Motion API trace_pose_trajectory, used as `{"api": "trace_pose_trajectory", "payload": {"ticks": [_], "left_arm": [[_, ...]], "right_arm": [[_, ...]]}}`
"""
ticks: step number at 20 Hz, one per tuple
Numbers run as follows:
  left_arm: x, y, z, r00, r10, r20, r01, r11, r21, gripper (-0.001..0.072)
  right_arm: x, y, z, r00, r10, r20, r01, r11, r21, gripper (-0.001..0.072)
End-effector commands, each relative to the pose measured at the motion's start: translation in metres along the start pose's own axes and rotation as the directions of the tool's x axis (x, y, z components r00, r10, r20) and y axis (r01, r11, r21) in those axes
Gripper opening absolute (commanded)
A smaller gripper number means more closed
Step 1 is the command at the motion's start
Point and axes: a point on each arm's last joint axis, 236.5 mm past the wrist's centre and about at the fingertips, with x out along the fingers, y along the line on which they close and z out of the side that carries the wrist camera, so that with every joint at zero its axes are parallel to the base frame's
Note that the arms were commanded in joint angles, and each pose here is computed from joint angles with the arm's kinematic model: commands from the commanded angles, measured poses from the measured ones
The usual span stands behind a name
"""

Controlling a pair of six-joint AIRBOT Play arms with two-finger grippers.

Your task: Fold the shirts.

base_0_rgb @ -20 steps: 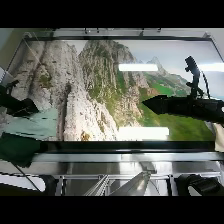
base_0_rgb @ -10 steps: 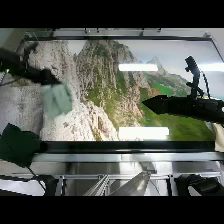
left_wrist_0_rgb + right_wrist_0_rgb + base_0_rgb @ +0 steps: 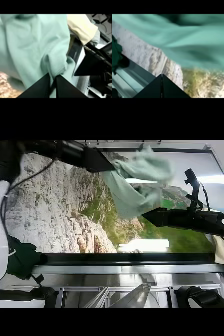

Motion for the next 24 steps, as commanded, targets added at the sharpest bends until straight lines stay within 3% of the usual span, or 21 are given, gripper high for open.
{"api": "trace_pose_trajectory", "payload": {"ticks": [1,3,4,5,6,10,11,12,14,15,16,17,22,24], "left_arm": [[0.066,0.029,-0.054,0.992,-0.017,-0.124,0.002,0.993,-0.118,0.0017],[0.103,0.046,-0.104,0.969,-0.071,-0.235,0.018,0.975,-0.22,0.0045],[0.113,0.05,-0.125,0.954,-0.102,-0.281,0.026,0.965,-0.262,0.032],[0.117,0.051,-0.14,0.938,-0.14,-0.316,0.042,0.953,-0.299,0.0651],[0.115,0.048,-0.147,0.923,-0.185,-0.337,0.065,0.939,-0.337,0.0711],[0.066,0.046,-0.13,0.911,-0.239,-0.335,0.109,0.925,-0.365,0.0712],[0.048,0.047,-0.13,0.906,-0.244,-0.345,0.107,0.922,-0.371,0.0711],[0.034,0.049,-0.134,0.902,-0.243,-0.358,0.091,0.915,-0.392,0.0711],[0.015,0.069,-0.16,0.901,-0.179,-0.394,-0.01,0.901,-0.433,0.0711],[0.011,0.089,-0.178,0.903,-0.119,-0.413,-0.089,0.888,-0.452,0.0711],[0.01,0.105,-0.195,0.904,-0.08,-0.42,-0.145,0.866,-0.478,0.0711],[0.012,0.117,-0.211,0.908,-0.07,-0.413,-0.171,0.838,-0.519,0.0711],[0.045,0.145,-0.236,0.933,-0.16,-0.321,-0.099,0.745,-0.66,0.071],[0.062,0.154,-0.233,0.929,-0.178,-0.323,-0.086,0.747,-0.659,0.071]], "right_arm": [[0.0,0.001,-0.005,1.0,0.006,-0.019,-0.006,1.0,0.015,0.0027],[0.0,0.003,-0.009,0.999,0.013,-0.037,-0.012,1.0,0.024,0.0027],[0.0,0.003,-0.01,0.999,0.015,-0.044,-0.014,1.0,0.024,0.0027],[0.0,0.004,-0.012,0.999,0.017,-0.05,-0.015,0.999,0.028,0.0028],[0.0,0.004,-0.012,0.998,0.018,-0.053,-0.015,0.999,0.045,0.0027],[-0.001,0.005,-0.017,0.997,0.023,-0.071,-0.019,0.998,0.054,0.0037],[-0.001,0.004,-0.025,0.994,0.018,-0.104,-0.013,0.999,0.044,0.0223],[-0.003,-0.003,-0.035,0.989,-0.012,-0.15,0.018,0.999,0.036,0.0503],[-0.009,-0.043,-0.066,0.949,-0.165,-0.268,0.184,0.982,0.048,0.037],[-0.014,-0.067,-0.083,0.915,-0.252,-0.315,0.282,0.958,0.054,0.0376],[-0.017,-0.088,-0.101,0.88,-0.31,-0.359,0.356,0.932,0.069,0.047],[-0.015,-0.097,-0.12,0.862,-0.313,-0.399,0.375,0.923,0.085,0.0542],[0.02,-0.105,-0.18,0.866,-0.169,-0.47,0.316,0.915,0.252,0.0542],[0.032,-0.103,-0.192,0.855,-0.108,-0.507,0.283,0.916,0.283,0.0542]]}}
